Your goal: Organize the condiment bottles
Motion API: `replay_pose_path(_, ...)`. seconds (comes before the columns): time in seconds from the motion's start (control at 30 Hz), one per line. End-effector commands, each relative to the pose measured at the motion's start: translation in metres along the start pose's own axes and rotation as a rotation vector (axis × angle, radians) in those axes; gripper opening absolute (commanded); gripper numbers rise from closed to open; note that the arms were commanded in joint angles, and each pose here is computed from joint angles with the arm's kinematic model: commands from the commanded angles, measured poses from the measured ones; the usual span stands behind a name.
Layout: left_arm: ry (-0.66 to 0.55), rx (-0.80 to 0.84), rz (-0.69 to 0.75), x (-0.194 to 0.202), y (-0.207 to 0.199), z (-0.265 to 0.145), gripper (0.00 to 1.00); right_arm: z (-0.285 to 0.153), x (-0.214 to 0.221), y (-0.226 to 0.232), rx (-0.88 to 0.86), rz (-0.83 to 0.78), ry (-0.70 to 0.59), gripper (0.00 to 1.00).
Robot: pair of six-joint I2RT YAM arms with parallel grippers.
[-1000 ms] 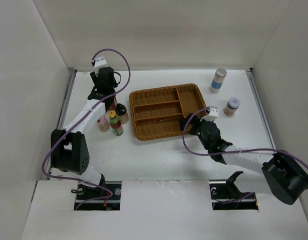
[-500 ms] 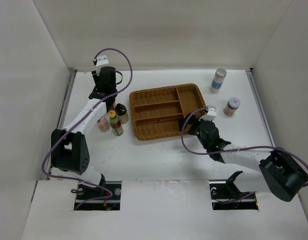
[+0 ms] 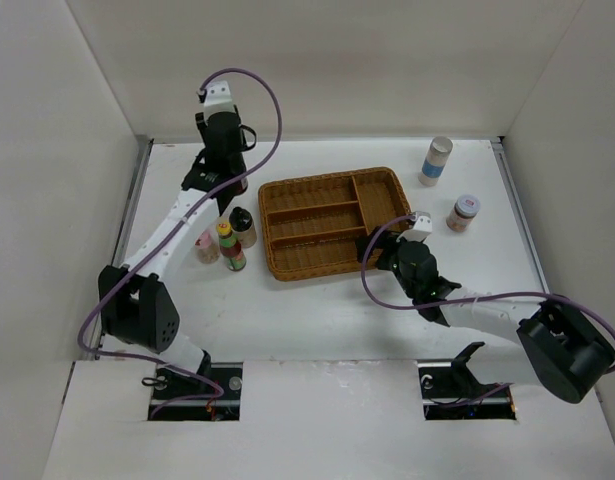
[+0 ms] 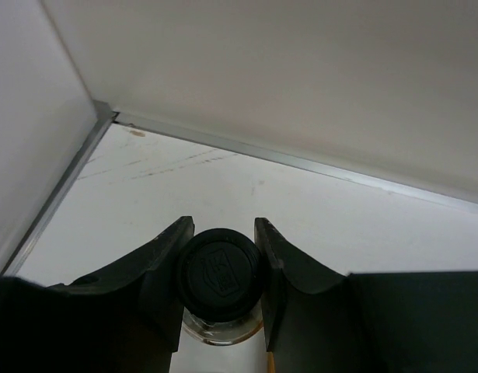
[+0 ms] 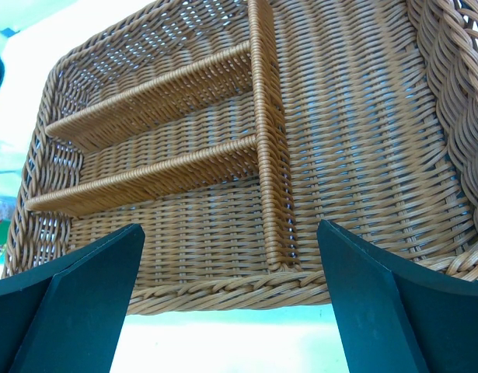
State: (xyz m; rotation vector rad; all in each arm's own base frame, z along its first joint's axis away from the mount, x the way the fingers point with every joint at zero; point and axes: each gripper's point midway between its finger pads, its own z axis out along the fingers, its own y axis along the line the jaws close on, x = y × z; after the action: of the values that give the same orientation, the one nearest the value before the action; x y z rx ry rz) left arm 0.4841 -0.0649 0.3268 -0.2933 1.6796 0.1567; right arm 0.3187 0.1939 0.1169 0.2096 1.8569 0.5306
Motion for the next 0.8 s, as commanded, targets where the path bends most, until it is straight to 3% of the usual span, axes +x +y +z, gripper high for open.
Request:
replay_pose_path(0.0, -0.214, 0.159, -0.145, -0.093, -0.043, -0.034, 0.13, 0.004, -0.021, 0.026, -0.072, 0.026, -0.058, 1.0)
replay_pose_path(0.37, -0.167, 0.291, -0.126, -0.063, -0.119, -0.038, 0.14, 0.002, -0.024, 0.027, -0.078, 0.023, -0.066, 1.0)
replay_pose_path(0.77, -0.166, 0.324, -0.131, -0.053, -0.138, -0.031, 0.14, 0.002, -0.025, 0.03, -0.088, 0.019, -0.067, 1.0)
